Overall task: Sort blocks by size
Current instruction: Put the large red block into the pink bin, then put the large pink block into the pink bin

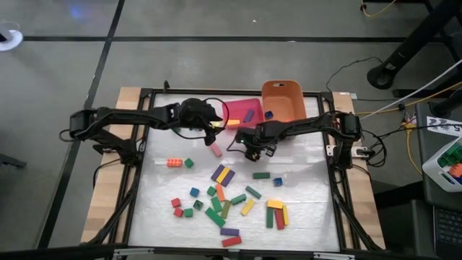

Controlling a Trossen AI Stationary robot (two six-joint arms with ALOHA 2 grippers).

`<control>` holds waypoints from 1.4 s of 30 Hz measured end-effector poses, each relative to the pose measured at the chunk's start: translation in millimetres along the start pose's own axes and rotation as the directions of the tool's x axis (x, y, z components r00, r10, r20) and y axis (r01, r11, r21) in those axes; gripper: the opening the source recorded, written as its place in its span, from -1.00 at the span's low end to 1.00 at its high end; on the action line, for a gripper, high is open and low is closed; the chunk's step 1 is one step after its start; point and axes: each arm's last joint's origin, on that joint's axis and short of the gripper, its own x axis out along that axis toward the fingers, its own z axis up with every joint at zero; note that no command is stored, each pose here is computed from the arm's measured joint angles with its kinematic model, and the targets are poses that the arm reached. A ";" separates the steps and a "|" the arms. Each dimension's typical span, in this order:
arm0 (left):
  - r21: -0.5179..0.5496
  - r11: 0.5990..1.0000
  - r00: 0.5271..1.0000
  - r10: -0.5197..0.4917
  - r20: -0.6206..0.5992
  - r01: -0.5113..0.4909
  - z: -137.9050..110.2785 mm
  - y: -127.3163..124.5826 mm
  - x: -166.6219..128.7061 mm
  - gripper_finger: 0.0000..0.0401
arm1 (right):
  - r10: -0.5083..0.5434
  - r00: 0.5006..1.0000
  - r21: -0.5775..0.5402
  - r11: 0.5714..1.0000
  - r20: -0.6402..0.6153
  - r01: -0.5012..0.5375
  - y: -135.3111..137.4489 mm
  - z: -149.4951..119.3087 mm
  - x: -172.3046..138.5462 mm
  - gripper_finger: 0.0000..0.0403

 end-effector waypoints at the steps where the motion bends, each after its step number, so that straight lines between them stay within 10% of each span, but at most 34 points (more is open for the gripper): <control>1: 0.000 1.000 1.000 0.003 -0.004 -0.003 0.4 0.2 -4.4 -0.07 | -0.026 1.000 0.004 1.000 0.008 0.026 -6.1 1.1 -4.9 -0.72; 13: -0.001 1.000 0.981 0.004 -0.192 -0.004 -14.8 -1.4 -28.8 -0.07 | -0.333 0.939 -0.059 0.942 -0.084 0.329 -63.1 -24.7 -37.2 -0.67; 31: 0.097 0.992 0.970 -0.051 -0.237 0.075 -22.2 -22.7 -11.9 -0.07 | -0.344 0.927 0.097 0.928 -0.152 0.360 -73.4 -69.7 -31.9 -0.54; 42: 0.469 0.827 0.930 -0.160 -0.330 0.308 -43.3 -42.5 29.8 -0.07 | -0.228 0.931 0.188 0.939 -0.285 0.288 -45.9 -51.5 -65.3 -0.55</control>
